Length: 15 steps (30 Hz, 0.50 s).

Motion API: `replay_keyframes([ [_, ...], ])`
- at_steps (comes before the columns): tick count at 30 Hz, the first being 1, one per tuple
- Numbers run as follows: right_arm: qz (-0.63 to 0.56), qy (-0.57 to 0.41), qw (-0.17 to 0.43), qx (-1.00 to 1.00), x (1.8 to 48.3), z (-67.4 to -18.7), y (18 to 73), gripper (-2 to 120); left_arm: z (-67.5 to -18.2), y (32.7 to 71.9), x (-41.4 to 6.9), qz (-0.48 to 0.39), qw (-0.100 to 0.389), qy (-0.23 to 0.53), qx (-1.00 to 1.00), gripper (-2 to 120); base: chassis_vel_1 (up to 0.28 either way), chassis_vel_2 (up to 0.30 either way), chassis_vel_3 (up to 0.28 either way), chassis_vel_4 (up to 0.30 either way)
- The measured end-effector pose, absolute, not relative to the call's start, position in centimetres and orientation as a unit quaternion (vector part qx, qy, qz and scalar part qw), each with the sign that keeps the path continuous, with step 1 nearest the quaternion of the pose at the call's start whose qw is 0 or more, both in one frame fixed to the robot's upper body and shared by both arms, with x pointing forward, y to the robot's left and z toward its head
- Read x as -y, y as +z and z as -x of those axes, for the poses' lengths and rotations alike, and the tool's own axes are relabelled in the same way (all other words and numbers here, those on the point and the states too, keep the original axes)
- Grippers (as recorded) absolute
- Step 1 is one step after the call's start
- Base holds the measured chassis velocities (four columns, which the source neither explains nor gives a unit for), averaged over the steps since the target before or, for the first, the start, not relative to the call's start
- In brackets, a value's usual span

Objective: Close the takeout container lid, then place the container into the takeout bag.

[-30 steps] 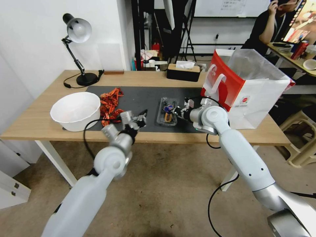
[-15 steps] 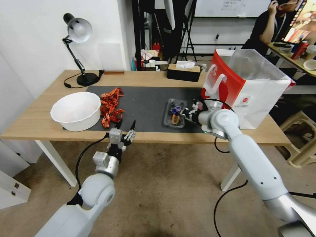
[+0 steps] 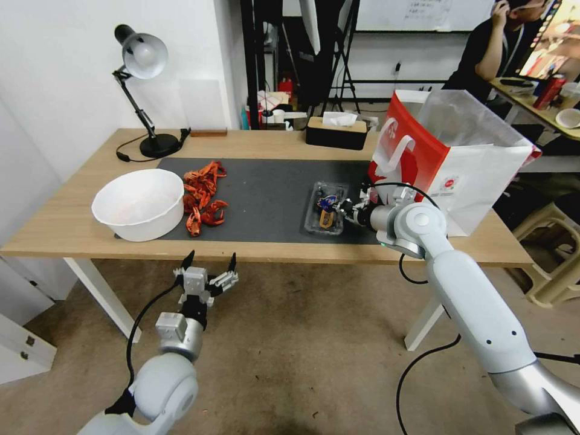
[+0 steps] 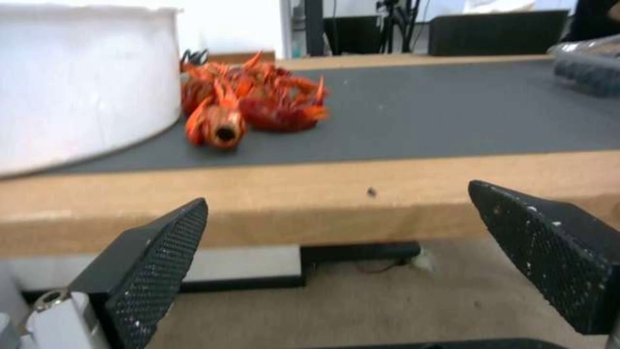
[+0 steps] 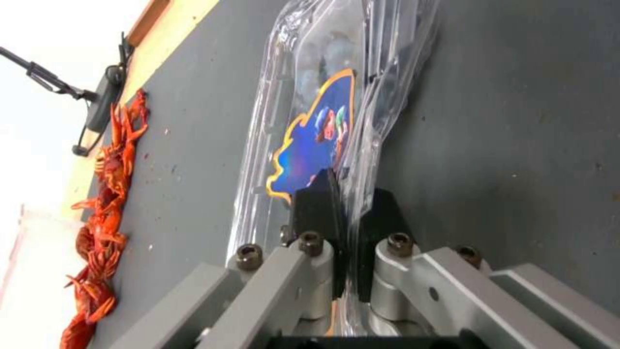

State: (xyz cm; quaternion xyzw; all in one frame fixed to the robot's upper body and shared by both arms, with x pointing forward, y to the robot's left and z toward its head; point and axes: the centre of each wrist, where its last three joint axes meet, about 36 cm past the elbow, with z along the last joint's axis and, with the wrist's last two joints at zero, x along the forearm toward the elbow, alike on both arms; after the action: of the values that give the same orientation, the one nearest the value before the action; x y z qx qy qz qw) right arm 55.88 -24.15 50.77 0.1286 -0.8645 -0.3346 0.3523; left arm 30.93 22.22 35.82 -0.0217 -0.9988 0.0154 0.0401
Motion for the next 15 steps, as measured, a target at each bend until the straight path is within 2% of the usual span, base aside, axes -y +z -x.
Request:
replay_keyframes([
  [10, -0.136, -0.342, 0.348, 0.862, 24.2, -55.8, 51.1, 0, -30.8, 34.9, -22.3, 0.007, 0.048, 0.011, 0.999, 100, 0.000, 0.000, 0.000, 0.000],
  [15, -0.154, -0.356, 0.326, 0.862, 24.3, -55.5, 51.9, 0, -30.8, 34.5, -22.6, 0.003, 0.046, 0.010, 0.999, 100, 0.000, 0.000, 0.000, 0.000],
])
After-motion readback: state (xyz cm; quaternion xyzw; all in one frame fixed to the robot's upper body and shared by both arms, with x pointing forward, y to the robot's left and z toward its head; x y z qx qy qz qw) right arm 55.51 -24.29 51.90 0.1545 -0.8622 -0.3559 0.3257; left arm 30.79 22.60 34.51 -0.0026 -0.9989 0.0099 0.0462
